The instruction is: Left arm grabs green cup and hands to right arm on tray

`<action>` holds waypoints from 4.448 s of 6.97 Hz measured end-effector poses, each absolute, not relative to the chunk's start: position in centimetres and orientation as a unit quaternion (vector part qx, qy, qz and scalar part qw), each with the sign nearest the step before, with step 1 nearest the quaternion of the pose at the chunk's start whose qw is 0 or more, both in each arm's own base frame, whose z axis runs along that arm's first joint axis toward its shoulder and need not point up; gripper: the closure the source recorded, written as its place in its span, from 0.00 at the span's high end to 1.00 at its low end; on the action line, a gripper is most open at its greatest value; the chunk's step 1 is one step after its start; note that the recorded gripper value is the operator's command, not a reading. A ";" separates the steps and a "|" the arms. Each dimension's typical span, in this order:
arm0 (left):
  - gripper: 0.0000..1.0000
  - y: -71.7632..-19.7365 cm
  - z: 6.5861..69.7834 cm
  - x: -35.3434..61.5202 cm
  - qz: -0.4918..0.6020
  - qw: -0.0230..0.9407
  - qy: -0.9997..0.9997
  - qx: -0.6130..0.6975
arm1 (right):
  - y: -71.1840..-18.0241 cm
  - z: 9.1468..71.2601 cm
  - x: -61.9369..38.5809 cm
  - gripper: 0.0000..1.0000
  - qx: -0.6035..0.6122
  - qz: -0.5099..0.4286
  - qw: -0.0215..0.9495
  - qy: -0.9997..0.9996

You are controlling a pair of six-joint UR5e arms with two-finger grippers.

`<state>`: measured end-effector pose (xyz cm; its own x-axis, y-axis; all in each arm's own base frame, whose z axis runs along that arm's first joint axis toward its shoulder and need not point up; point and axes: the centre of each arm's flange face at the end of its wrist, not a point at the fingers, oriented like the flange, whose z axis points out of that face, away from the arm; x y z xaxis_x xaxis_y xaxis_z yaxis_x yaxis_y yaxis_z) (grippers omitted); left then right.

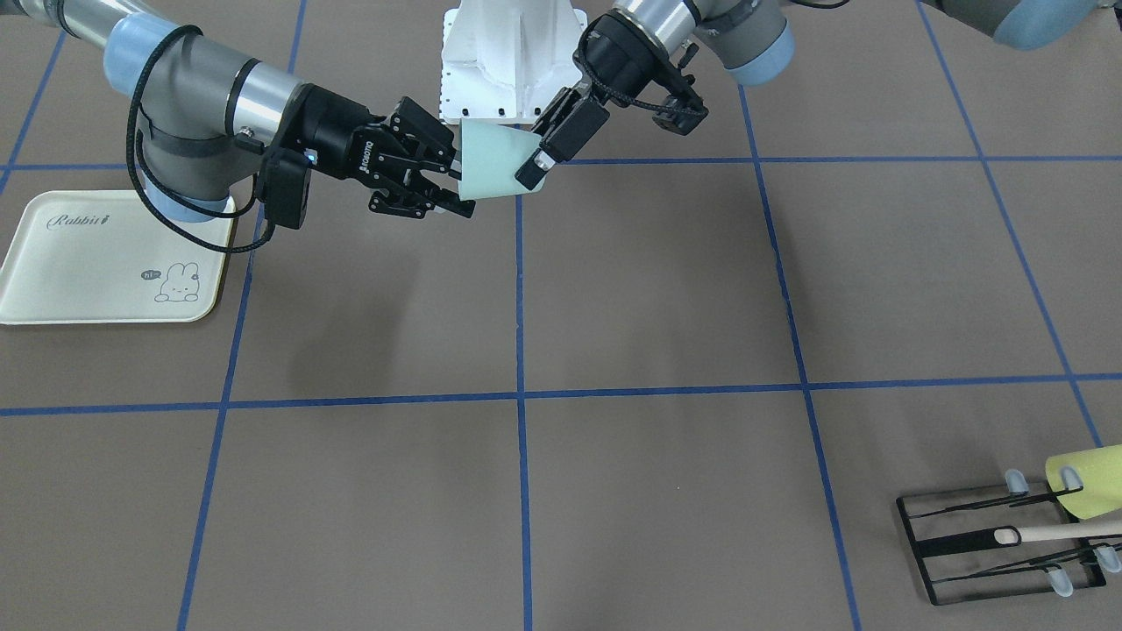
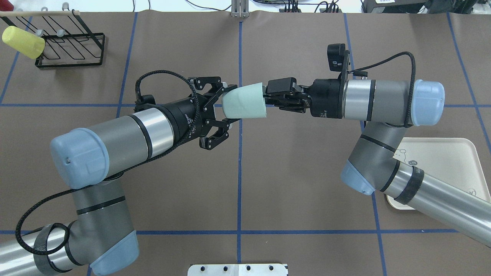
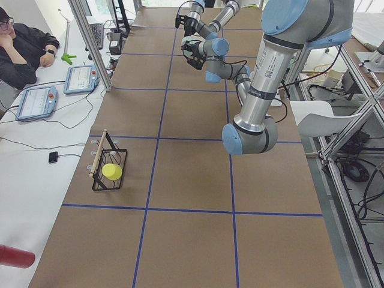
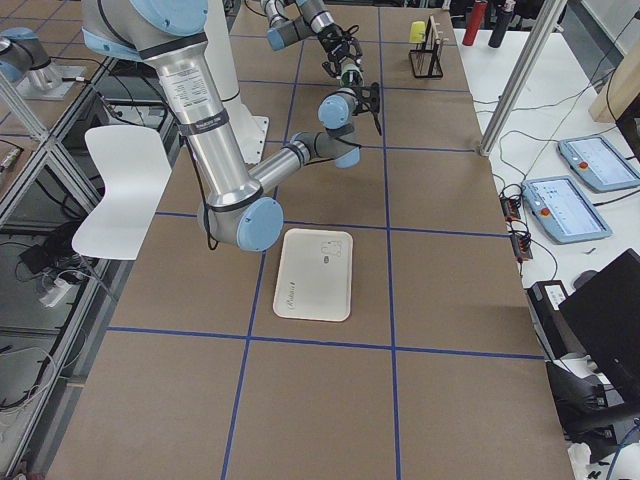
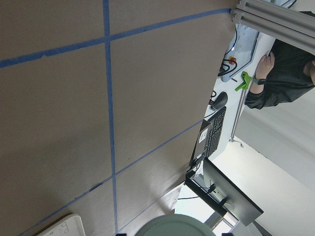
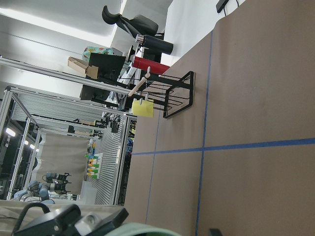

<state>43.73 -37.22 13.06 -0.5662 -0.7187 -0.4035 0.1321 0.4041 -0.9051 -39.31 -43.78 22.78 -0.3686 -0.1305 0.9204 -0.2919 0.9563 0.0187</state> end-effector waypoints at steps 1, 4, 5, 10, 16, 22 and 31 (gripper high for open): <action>0.46 -37.2 13.0 43.7 -0.507 0.419 0.726 -0.202 | -43.7 22.9 -39.4 0.36 0.127 0.074 0.548 -0.823; 0.46 -37.2 13.0 43.7 -0.506 0.419 0.726 -0.202 | -43.5 23.4 -39.6 0.27 0.124 0.074 0.551 -0.822; 0.46 -37.2 13.0 43.7 -0.506 0.419 0.726 -0.202 | -43.5 23.4 -39.6 0.21 0.123 0.074 0.551 -0.822; 1.00 -37.4 13.4 44.1 -0.509 0.424 0.722 -0.199 | -43.4 23.5 -39.6 0.01 0.124 0.074 0.550 -0.822; 1.00 -37.8 13.8 44.1 -0.511 0.427 0.721 -0.193 | -44.1 25.2 -39.6 0.00 0.145 0.079 0.563 -0.810; 1.00 -38.0 14.4 44.4 -0.440 0.515 0.733 -0.068 | -53.3 32.0 -32.4 0.00 0.236 0.105 0.670 -0.696; 0.99 -44.0 16.7 40.6 -0.251 0.758 0.549 0.247 | -52.7 51.0 -18.4 0.00 0.306 -0.085 0.839 -0.442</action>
<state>40.64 -44.04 16.69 0.2716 -0.1090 -0.9562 0.6519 0.7518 0.0995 -18.38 -52.75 51.02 0.5947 -0.4135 0.6895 -0.1275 0.7983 0.5887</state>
